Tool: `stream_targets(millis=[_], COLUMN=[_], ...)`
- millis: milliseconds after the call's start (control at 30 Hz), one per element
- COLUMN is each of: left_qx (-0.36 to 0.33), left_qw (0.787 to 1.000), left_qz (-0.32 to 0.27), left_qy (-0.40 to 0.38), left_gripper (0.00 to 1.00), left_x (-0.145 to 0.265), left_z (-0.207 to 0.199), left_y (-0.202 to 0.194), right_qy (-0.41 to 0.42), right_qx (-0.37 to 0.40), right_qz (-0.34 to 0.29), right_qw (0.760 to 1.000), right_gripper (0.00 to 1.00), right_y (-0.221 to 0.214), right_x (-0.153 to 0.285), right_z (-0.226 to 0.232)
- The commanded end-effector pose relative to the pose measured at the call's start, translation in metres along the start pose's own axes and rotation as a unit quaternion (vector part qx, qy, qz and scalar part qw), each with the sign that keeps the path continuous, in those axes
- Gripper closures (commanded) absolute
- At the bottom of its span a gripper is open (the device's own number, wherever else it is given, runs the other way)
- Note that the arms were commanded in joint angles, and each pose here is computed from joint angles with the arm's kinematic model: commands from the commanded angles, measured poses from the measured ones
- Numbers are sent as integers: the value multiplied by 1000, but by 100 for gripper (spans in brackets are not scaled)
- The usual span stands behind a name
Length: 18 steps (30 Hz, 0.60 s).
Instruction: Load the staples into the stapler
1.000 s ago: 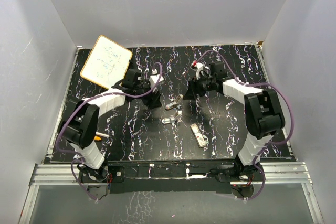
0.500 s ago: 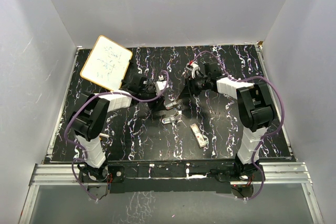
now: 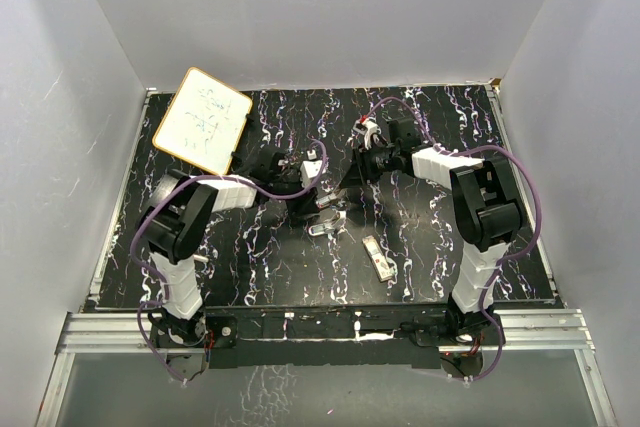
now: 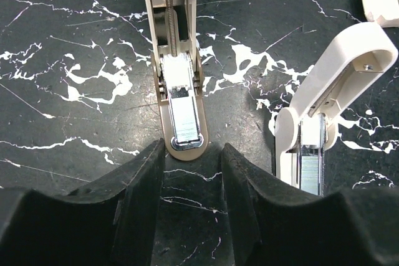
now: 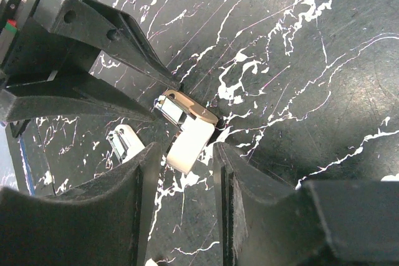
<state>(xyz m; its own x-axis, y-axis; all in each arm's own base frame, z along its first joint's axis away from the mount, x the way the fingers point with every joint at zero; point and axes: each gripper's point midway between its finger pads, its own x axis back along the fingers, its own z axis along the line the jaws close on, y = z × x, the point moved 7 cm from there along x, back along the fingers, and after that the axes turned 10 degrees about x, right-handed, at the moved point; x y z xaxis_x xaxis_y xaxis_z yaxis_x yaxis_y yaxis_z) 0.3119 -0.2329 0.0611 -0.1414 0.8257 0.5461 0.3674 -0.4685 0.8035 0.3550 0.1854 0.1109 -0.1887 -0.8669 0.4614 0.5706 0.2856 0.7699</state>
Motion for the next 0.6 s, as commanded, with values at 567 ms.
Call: stream_targets(millis=[567], left_qx=[1], left_qw=[1000], left_qz=[-3], left_qy=[20], left_gripper=[77], left_x=[-13], left_z=[-3], left_y=[-13], right_qy=[-18], right_qx=[71], right_qz=[-3], right_qw=[997], right_gripper=[69], right_y=[26], right_x=[-4], right_z=[17])
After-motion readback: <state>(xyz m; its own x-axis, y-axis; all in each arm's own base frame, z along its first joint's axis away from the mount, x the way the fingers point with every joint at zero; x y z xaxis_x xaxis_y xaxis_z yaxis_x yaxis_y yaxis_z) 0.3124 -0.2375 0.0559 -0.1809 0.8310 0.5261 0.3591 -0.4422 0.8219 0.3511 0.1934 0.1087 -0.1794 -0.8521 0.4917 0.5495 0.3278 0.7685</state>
